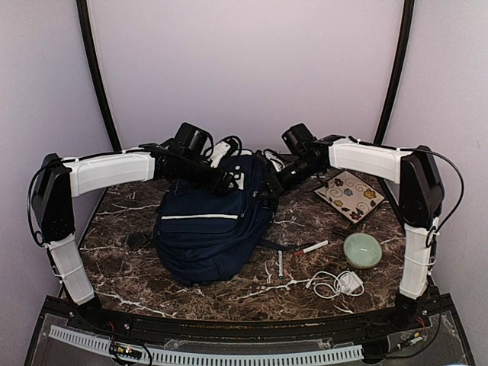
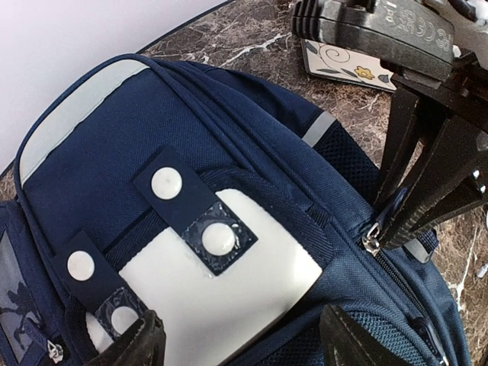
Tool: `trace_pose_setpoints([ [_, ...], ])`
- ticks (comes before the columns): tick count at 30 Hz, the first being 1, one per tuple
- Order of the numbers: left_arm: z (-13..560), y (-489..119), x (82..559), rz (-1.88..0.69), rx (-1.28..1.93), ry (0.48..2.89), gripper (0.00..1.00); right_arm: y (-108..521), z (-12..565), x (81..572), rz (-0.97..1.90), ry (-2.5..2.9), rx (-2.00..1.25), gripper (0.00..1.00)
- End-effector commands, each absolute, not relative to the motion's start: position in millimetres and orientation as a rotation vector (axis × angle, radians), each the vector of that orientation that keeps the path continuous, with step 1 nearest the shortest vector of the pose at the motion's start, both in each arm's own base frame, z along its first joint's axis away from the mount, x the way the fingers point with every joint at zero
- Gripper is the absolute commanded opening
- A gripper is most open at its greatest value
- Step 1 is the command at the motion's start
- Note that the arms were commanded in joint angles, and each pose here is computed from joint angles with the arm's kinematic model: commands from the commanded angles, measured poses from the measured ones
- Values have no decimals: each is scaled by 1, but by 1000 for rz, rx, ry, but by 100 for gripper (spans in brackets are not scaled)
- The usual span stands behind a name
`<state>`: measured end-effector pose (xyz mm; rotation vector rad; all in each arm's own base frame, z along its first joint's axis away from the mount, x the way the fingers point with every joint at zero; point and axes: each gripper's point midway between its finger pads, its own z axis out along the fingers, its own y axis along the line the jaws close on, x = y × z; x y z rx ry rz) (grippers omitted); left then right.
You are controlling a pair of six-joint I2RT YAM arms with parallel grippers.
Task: Pack the student bag
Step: Pick up the student bag from the upper front pocket, then unzip the upper front pocket of the student bag.
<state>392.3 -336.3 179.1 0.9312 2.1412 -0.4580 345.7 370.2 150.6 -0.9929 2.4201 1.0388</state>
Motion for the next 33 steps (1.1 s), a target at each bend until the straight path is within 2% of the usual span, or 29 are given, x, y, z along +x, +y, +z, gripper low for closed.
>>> trace_pose_setpoints([
  [1,178,-329,392,-431,933,2136,72,379,185,337,1070,2317,-1056,12],
  [7,178,-329,392,-435,936,2134,72,379,190,330,1070,2309,-1057,20],
  [17,176,-327,391,-422,947,2130,72,389,198,321,1073,2312,-1069,19],
  [21,175,-328,391,-424,954,2131,72,389,205,317,1063,2296,-1062,27],
  [23,174,-328,391,-425,953,2133,72,387,205,317,1054,2298,-1052,28],
  [33,174,-325,388,-414,966,2127,72,389,205,324,1045,2308,-1013,11],
])
